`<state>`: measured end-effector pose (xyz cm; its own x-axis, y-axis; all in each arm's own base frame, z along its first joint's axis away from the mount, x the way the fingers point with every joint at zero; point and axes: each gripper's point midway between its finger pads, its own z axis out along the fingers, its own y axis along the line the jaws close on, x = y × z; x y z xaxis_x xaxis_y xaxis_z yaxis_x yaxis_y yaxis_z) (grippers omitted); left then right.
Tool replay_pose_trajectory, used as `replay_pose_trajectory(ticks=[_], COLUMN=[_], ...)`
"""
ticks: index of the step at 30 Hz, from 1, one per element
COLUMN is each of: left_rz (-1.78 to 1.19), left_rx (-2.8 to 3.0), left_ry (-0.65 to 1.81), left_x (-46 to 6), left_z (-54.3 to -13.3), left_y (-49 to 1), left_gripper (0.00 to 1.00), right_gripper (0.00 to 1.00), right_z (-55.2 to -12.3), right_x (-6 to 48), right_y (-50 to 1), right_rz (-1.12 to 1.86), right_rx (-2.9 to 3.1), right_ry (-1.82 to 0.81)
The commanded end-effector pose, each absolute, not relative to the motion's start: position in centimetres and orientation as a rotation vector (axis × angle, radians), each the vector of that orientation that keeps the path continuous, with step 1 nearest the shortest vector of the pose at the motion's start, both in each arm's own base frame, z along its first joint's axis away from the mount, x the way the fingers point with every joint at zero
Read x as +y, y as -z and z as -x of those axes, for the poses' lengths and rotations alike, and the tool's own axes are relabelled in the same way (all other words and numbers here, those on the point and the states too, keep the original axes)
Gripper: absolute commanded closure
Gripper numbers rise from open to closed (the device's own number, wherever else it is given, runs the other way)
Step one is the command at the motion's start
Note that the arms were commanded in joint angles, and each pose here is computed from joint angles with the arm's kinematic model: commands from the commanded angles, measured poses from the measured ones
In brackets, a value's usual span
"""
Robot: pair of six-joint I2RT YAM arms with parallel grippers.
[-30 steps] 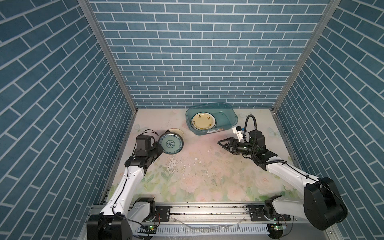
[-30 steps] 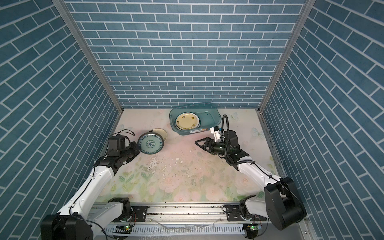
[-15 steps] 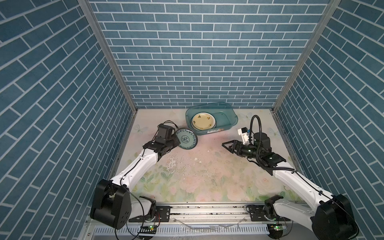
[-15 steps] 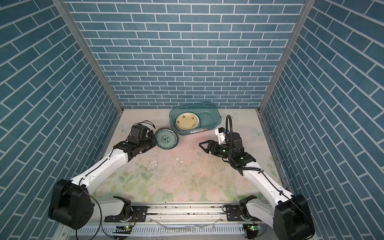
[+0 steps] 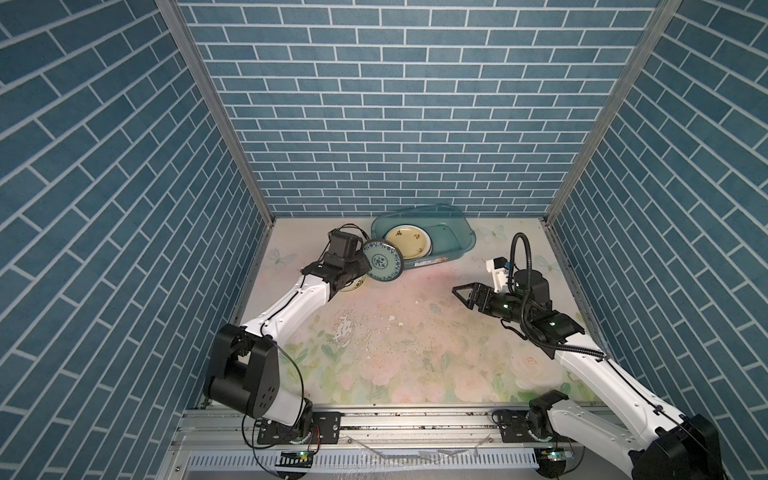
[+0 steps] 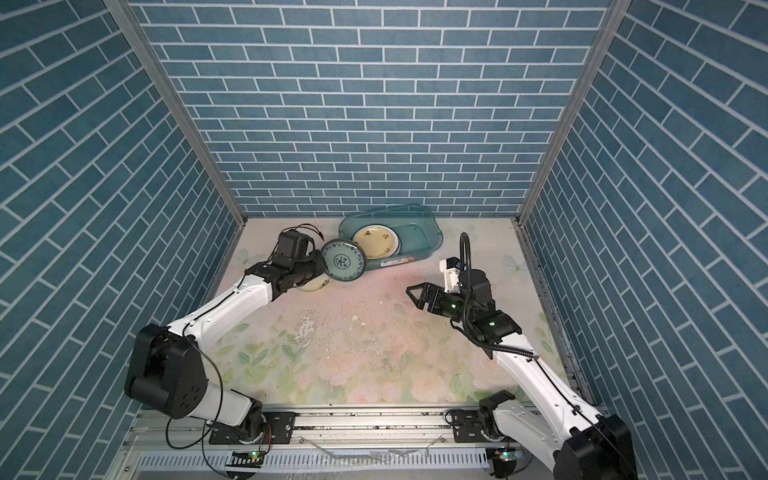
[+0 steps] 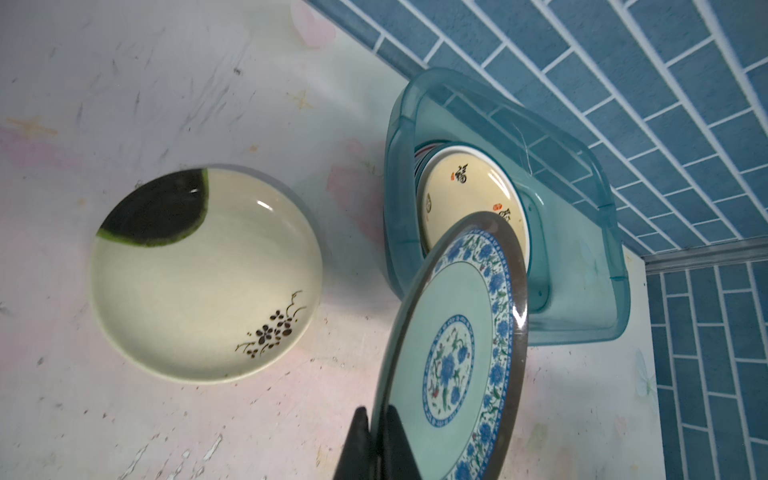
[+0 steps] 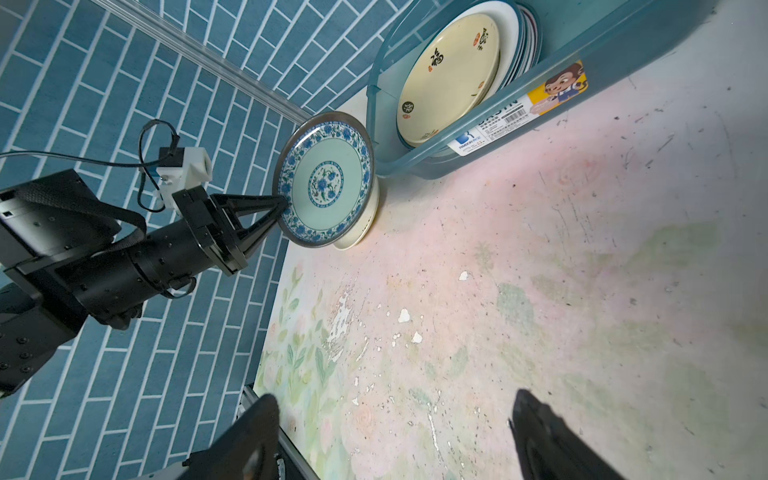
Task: Place the plates into the plastic bin on the countertop
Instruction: Place the plate in the plastic bin.
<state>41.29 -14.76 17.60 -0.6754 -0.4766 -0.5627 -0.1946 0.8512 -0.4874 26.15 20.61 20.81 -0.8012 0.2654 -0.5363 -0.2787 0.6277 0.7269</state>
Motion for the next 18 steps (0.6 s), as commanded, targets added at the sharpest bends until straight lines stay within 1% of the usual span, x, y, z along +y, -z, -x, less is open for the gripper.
replay_pose_trajectory(ticks=[1,10,14,18], left_rz=[0.442,0.382,0.358,0.349], left_rx=[2.246,2.274,2.302,2.346], left_ry=[0.48,0.366,0.38,0.402], left_x=[-15.2,-16.3,-17.8,-19.0], left_z=[-43.5,-49.2,-51.5,-53.1], left_y=[-19.8,-20.2,-19.7,-18.2], left_gripper=[1.0,1.0,1.0,1.0], right_gripper=[0.12,0.12,0.12,0.12], right_z=[-26.0,-25.3,-25.0,-24.9], right_x=[19.8,18.6,18.3,18.0], right_y=[-21.8,-21.8,-21.6,-21.5], right_rz=[0.021,-0.007,-0.012,-0.017], right_rx=[2.197,2.197,2.205,2.21], right_ry=[-1.08,-1.027,-1.008,-0.994])
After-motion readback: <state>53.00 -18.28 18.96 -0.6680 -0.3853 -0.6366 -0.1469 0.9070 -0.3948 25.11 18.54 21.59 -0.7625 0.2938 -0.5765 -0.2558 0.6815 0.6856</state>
